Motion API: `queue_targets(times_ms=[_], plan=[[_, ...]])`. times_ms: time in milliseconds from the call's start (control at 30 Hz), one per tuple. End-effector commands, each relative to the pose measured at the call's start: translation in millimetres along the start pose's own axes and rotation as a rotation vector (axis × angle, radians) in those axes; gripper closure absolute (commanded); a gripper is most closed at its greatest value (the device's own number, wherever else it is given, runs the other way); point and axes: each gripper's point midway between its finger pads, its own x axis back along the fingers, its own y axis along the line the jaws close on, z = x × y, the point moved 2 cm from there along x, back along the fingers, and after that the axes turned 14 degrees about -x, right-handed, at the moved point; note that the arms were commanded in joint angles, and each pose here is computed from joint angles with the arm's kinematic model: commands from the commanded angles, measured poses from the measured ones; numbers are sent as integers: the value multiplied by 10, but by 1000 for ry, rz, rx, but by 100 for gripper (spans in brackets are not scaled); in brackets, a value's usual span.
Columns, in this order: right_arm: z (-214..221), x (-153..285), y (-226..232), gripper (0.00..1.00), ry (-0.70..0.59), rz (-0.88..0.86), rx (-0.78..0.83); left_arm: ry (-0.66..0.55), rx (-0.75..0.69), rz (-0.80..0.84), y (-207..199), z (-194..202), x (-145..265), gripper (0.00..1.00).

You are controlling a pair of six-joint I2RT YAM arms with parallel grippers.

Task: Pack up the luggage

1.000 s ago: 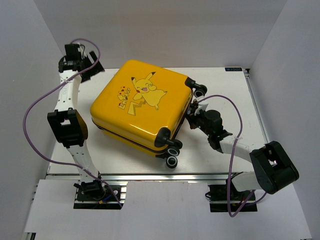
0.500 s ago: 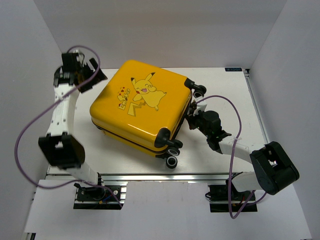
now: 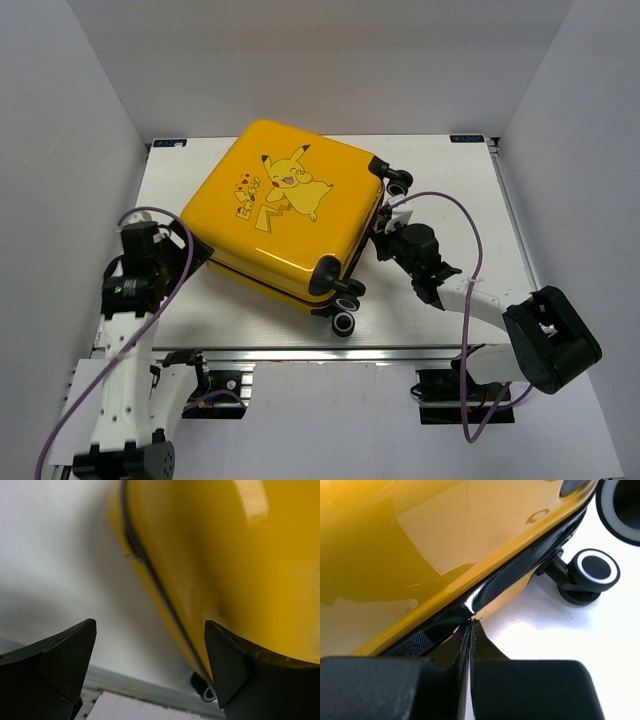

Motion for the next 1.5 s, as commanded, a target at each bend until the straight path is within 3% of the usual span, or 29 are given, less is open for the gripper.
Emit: queue_targets(times_ms=[0,133,400,533,733,800,900,967,1233,1467], plan=[[-236,-46,87,100,-91,12,-56,157,91,-56,133,362,-405,2],[-309,-77,-22,100,-115,95,-97,178,114,-52,92,310,-714,2],[-293,-53,122,100,-88,17,-85,46,127,-104,28,-316,-1250,2],[-145,-19,115,100,-64,28,-90,53,97,-132,10,-523,-1696,5],[-153,-75,243,100,-46,-2,-77,-105,-44,34,-459,-1287,-1977,5],[-178,-140,310,100,-46,-10,-85,-72,-76,61,-562,-1310,-2059,4],[-216,-238,400,100,-46,-9,-89,-46,-114,80,-615,-1334,-1914,2],[-206,-301,404,100,-44,8,-91,10,-104,58,-527,-1129,-1764,2],[-165,-395,385,100,-15,82,-137,-14,-159,313,-1019,-668,-436,2],[-40,-412,459,100,37,49,-167,134,-233,432,-1315,-43,-77,2]])
